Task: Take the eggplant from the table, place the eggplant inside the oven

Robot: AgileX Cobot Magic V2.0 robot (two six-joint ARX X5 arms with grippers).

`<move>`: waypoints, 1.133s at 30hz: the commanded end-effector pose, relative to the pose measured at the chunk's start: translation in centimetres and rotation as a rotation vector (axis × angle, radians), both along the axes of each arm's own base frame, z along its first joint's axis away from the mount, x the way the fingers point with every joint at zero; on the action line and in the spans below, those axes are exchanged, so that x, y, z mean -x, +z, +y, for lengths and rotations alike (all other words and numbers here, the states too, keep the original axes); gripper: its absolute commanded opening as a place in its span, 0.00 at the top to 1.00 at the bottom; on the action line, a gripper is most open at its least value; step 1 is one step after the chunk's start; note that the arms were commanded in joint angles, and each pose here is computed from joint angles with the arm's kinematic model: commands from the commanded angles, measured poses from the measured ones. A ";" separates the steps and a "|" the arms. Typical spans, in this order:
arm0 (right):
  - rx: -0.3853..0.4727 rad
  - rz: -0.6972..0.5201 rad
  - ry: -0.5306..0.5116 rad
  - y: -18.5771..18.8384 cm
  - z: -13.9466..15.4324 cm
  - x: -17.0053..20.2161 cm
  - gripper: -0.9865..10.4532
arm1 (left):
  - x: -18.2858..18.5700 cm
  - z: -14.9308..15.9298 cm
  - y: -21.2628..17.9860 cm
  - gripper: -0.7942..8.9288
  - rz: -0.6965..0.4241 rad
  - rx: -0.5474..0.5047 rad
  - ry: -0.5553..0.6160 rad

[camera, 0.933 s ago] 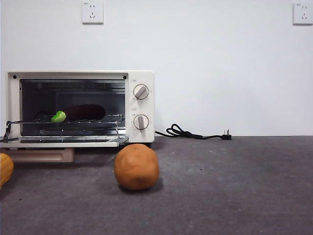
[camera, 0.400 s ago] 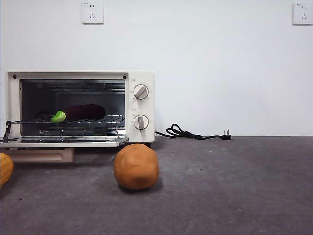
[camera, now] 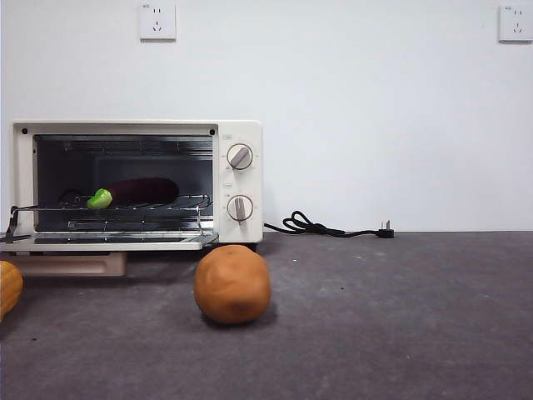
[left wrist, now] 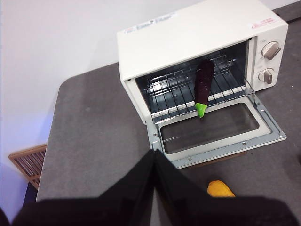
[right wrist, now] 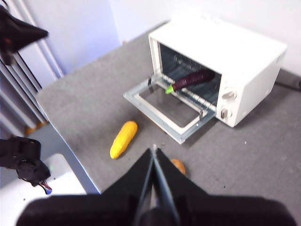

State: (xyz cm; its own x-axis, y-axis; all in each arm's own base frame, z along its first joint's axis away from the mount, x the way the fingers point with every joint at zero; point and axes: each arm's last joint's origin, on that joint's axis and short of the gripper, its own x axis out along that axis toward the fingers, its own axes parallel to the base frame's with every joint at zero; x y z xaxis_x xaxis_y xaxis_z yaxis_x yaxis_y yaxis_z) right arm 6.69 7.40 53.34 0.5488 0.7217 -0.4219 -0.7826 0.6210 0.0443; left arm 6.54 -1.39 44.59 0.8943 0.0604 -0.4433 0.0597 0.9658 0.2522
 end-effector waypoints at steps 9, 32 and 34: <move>-0.097 -0.091 -0.001 0.1 -5.4 5.2 0.92 | -3.7 -0.1 0.8 0.93 -0.068 0.088 -0.053; -0.150 -0.161 -0.115 -0.4 -8.7 7.9 0.92 | -19.2 8.7 -8.2 0.93 0.296 0.522 -0.042; -0.144 -0.156 -0.118 -0.6 -8.6 7.8 0.92 | -19.8 9.3 -10.1 0.93 0.338 0.526 -0.038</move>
State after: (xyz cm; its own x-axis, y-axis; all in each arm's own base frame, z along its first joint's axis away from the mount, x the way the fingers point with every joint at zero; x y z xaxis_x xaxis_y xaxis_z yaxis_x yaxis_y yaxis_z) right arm -1.12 -1.20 53.11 0.6852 0.7020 -0.1939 -0.7127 0.7012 0.0204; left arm 26.18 7.76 35.24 0.7088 -0.2647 -0.6539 0.0702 0.9488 -0.3079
